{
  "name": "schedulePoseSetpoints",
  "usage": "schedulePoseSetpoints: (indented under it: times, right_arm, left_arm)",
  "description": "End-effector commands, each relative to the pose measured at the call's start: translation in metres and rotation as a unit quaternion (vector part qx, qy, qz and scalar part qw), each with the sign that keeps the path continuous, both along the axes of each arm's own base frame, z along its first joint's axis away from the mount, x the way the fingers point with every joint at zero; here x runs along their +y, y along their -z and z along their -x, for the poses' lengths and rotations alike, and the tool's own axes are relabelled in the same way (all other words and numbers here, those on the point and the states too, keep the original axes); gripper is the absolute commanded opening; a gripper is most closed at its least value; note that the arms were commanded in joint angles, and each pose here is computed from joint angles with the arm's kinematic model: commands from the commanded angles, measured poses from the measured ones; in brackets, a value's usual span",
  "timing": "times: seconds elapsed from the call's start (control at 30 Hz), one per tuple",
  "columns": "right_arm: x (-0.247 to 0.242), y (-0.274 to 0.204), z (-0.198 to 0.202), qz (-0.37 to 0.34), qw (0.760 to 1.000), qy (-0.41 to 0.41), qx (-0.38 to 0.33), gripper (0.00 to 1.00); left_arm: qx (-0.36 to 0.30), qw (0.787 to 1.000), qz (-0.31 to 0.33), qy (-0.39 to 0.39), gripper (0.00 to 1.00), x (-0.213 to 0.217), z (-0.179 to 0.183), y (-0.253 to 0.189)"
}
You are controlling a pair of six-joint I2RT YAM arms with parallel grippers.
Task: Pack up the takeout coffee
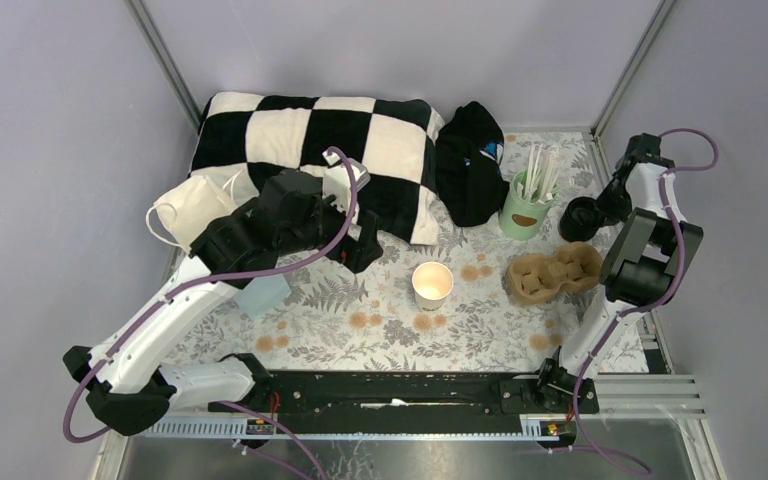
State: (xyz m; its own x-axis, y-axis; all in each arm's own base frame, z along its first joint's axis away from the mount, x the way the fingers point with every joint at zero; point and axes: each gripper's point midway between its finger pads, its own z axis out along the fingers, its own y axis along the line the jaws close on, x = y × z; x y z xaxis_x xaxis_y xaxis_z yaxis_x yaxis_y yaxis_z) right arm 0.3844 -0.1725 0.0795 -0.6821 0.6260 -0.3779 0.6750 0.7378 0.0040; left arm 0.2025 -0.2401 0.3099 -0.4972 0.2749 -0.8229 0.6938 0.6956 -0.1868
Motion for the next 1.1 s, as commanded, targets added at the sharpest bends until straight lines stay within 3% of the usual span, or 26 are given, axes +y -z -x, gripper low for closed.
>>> schedulePoseSetpoints:
  times: [0.0,0.27,0.4,0.5,0.6,0.73,0.9,1.07]
  right_arm:
    - [-0.007,-0.042,0.003,0.032,0.999,0.001,-0.024,0.19]
    - [-0.012,-0.085,0.016,0.067,0.997,0.006,-0.033,0.16]
    - [-0.002,-0.155,0.026,0.085,0.990,0.011,-0.115,0.16]
    - [0.026,-0.207,0.023,0.075,0.978,-0.035,-0.190,0.17]
    - [0.085,-0.251,0.014,0.063,0.959,-0.118,-0.250,0.17]
    - [0.226,-0.262,0.009,-0.001,0.921,-0.280,-0.271,0.17]
    - [0.374,-0.231,0.050,-0.047,0.871,-0.434,-0.226,0.16]
    - [0.449,-0.193,0.107,-0.033,0.835,-0.520,-0.178,0.16]
  left_arm:
    - [-0.031,0.999,0.024,-0.001,0.99,-0.003,-0.004,-0.025]
    - [-0.031,0.999,0.029,-0.001,0.99,-0.002,-0.002,-0.028]
    - [-0.029,0.999,0.039,-0.008,0.99,-0.003,-0.003,-0.035]
    - [-0.016,0.998,0.059,-0.007,0.99,-0.009,-0.001,-0.042]
    - [-0.001,0.996,0.084,-0.022,0.99,-0.012,-0.001,-0.053]
    - [0.024,0.991,0.114,-0.065,0.99,-0.010,-0.003,-0.067]
    - [0.069,0.979,0.134,-0.140,0.99,0.002,-0.008,-0.071]
    - [0.118,0.961,0.128,-0.217,0.98,0.018,-0.017,-0.055]
